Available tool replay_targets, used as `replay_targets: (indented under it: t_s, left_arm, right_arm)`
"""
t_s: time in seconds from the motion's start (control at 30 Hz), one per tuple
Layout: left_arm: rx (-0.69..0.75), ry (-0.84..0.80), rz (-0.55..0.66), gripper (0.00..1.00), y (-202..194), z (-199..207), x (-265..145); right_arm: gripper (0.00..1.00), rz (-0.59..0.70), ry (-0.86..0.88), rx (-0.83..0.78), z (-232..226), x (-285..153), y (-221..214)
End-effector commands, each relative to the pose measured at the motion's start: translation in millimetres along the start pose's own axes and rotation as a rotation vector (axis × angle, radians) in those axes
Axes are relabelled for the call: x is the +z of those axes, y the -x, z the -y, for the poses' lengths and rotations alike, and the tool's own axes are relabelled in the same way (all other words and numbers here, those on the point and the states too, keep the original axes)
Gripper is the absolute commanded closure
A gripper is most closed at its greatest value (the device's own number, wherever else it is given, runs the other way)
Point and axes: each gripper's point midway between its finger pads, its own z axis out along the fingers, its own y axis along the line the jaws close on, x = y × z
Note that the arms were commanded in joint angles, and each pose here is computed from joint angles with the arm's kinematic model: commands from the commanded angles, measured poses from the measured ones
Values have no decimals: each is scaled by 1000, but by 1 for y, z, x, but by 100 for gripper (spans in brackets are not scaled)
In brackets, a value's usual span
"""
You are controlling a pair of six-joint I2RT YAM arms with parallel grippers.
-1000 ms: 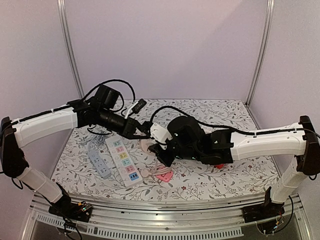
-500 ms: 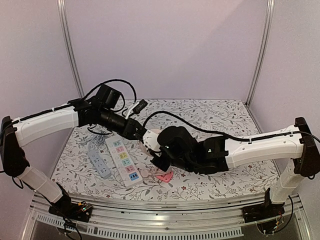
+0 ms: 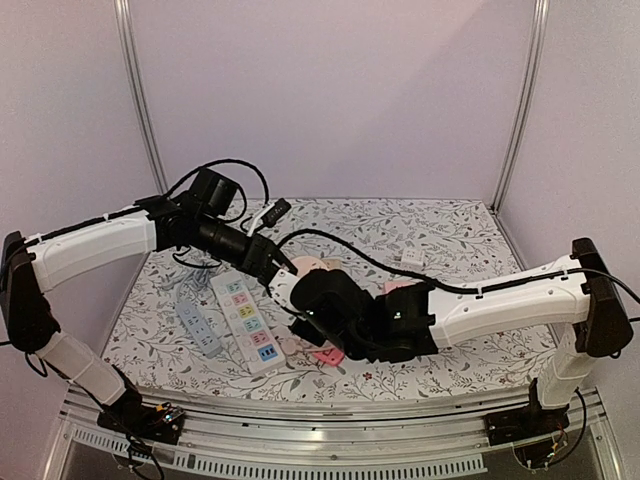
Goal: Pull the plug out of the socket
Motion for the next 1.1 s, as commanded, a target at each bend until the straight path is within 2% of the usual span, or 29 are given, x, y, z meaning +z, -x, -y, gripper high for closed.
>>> replay_targets:
  t_s: [0.0, 0.27, 0.57, 1.07]
  left_arm:
    - [21, -46, 0, 100, 5, 10, -1]
    - [51, -58, -6, 100, 4, 17, -1]
    - [45, -40, -11, 100, 3, 13, 0]
    - [-72, 30, 15, 100, 11, -22, -11]
  right_arm:
    - [100, 21, 8, 105, 20, -2, 4]
    - [100, 56, 110, 373, 51, -2, -6]
    - [100, 41, 130, 355, 44, 1, -6]
    - [100, -25, -31, -5, 8, -2, 8]
